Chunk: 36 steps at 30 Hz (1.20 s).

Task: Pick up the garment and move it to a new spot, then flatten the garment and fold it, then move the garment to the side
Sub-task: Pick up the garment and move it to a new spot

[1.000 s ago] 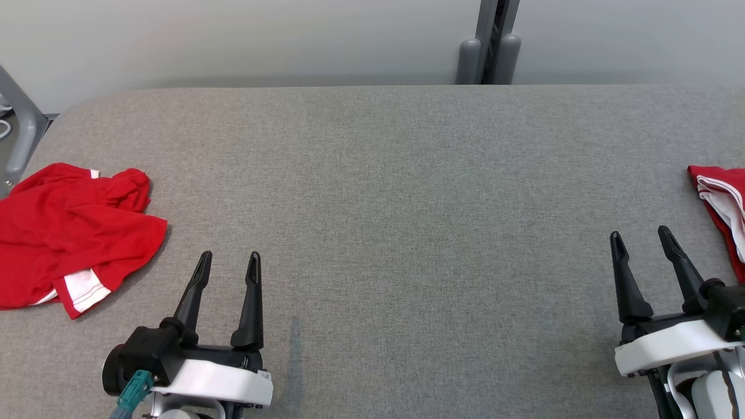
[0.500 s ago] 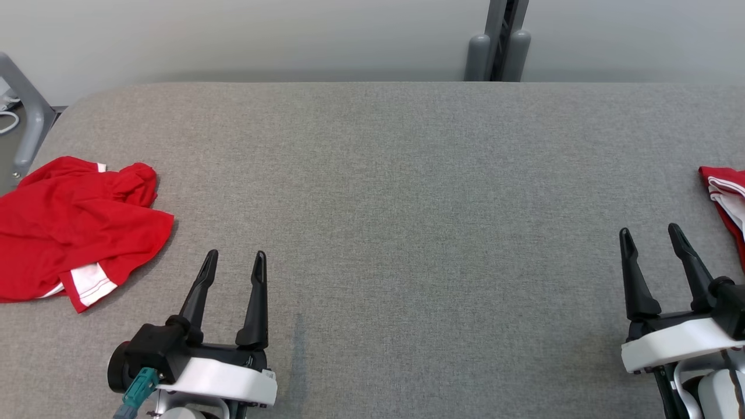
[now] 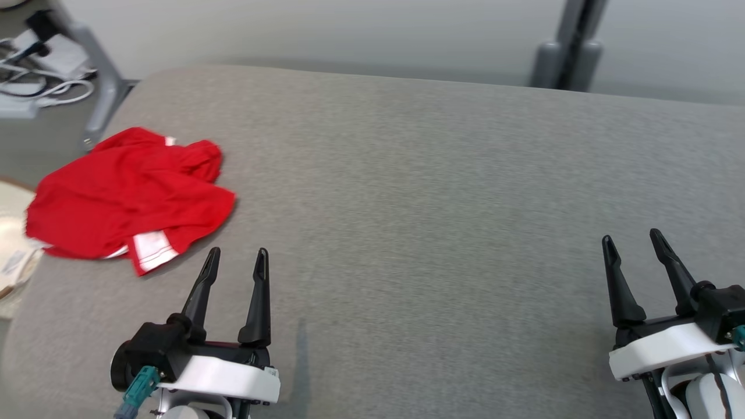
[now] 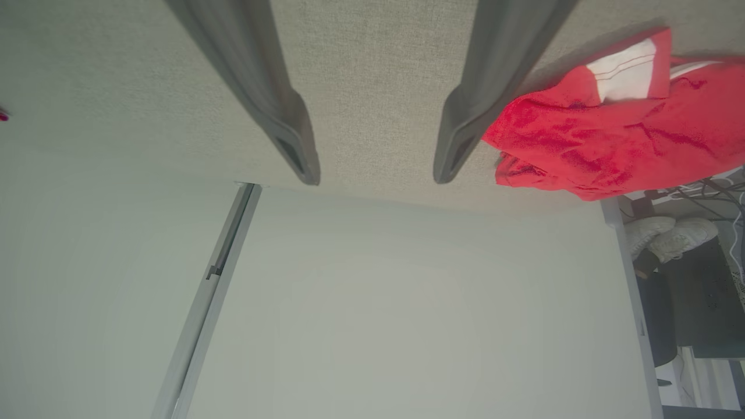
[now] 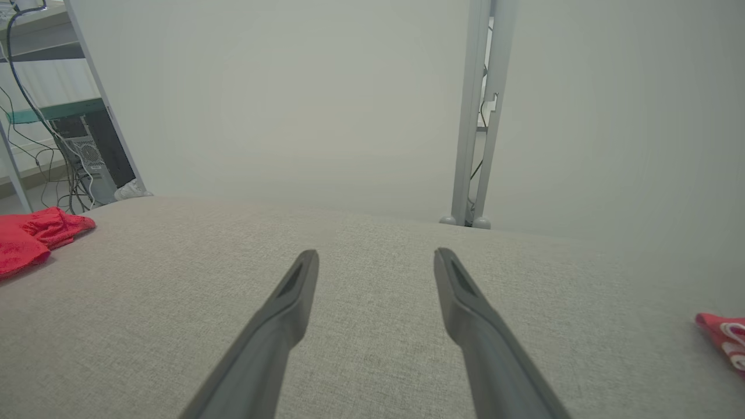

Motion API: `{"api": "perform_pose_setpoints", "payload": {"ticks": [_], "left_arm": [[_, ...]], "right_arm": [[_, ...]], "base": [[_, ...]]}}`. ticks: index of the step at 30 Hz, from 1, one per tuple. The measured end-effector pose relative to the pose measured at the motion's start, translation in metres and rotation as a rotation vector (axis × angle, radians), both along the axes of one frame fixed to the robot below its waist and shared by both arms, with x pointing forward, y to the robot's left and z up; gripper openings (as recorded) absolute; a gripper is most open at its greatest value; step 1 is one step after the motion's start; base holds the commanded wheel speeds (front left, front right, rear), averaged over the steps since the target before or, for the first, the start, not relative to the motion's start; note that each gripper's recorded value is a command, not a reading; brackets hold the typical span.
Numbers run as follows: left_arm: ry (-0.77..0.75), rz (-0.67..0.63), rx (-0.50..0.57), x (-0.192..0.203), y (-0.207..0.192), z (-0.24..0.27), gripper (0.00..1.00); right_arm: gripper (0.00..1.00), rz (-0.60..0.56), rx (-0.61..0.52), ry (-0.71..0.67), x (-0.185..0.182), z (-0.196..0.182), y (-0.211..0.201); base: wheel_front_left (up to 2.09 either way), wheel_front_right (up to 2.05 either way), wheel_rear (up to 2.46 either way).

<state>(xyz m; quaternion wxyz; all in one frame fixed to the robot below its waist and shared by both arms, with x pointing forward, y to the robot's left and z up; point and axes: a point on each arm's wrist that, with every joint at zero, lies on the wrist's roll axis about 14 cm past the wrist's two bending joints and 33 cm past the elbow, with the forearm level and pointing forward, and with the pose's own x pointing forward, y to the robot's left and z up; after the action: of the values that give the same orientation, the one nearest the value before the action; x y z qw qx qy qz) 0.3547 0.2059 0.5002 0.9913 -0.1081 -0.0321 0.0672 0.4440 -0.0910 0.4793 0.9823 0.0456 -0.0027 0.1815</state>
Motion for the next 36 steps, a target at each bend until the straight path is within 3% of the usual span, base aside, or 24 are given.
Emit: {"api": "perform_pose_setpoints", "payload": {"ticks": [18, 25, 36], "left_arm": [[0.009, 0.464, 0.044, -0.11, 0.111, 0.012, 1.0], [0.007, 0.523, 0.046, -0.124, 0.119, 0.015, 1.0], [0.004, 0.511, 0.04, -0.123, 0.114, 0.015, 1.0]], "right_arm": [[1.0, 0.487, 0.051, -0.001, -0.016, 0.005, 0.176], [1.0, 0.562, 0.043, 0.01, -0.02, 0.003, 0.198], [1.0, 0.542, 0.045, 0.019, -0.015, 0.003, 0.19]], "base": [[0.0, 0.0, 0.0], [-0.04, -0.04, -0.04], [-0.01, -0.01, -0.01]]}}
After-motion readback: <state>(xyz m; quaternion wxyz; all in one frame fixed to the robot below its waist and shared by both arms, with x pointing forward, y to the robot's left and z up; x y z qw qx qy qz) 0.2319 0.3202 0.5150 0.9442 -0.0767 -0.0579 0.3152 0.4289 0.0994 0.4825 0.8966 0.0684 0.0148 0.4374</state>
